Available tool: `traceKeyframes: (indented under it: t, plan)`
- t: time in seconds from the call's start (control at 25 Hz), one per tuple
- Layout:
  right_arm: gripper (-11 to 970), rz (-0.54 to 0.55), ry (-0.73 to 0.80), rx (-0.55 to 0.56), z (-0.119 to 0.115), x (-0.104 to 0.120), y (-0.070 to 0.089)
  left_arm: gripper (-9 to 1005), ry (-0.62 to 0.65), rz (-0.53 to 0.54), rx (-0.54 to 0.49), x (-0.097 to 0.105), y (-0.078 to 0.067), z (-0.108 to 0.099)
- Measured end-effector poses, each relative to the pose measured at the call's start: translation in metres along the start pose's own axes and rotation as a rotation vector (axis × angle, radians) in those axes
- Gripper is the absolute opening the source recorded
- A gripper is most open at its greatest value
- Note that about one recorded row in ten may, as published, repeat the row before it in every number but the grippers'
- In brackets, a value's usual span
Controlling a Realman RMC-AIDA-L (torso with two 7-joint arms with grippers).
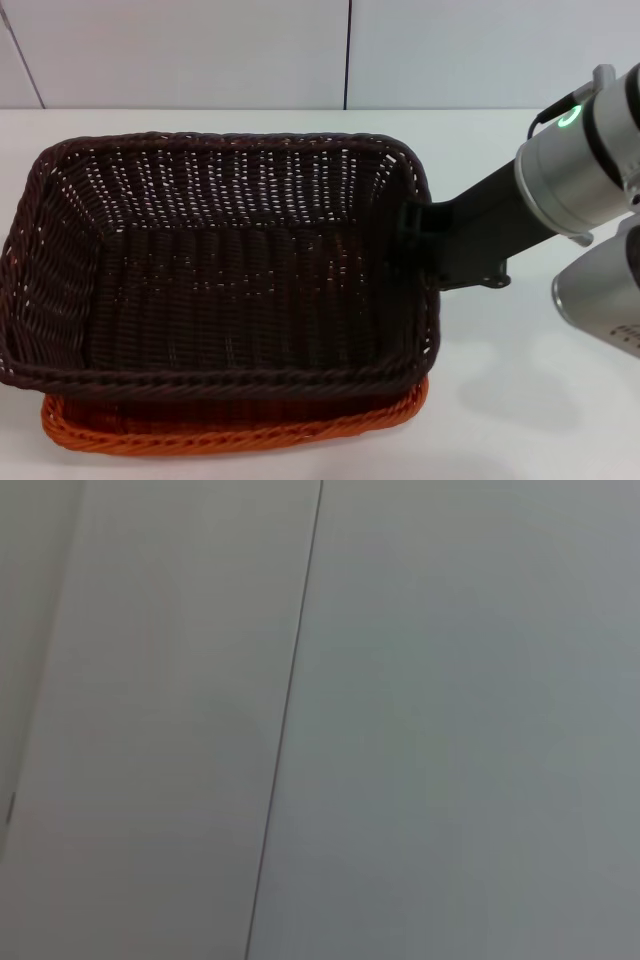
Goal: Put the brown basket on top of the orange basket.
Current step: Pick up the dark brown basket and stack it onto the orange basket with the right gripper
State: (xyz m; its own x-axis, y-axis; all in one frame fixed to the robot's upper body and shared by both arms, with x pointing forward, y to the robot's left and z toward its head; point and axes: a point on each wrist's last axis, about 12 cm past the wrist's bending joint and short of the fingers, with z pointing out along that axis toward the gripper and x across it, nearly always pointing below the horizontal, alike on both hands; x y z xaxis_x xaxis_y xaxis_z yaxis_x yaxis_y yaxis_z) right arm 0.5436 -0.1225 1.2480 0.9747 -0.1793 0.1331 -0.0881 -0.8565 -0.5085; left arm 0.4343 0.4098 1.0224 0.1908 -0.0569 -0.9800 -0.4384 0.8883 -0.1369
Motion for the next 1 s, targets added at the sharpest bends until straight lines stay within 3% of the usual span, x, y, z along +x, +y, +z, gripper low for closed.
traceKeyframes:
  t: [0.68,1.0]
  plan:
    - [152,0.080,-0.038,-0.012,0.015,-0.014,0.008,786,0.011,0.002,-0.011,0.001,0.004,-0.003]
    - [174,0.176,-0.004,-0.006,0.010,-0.018,0.024,786,0.015,0.004,-0.023,0.002,0.007,-0.003]
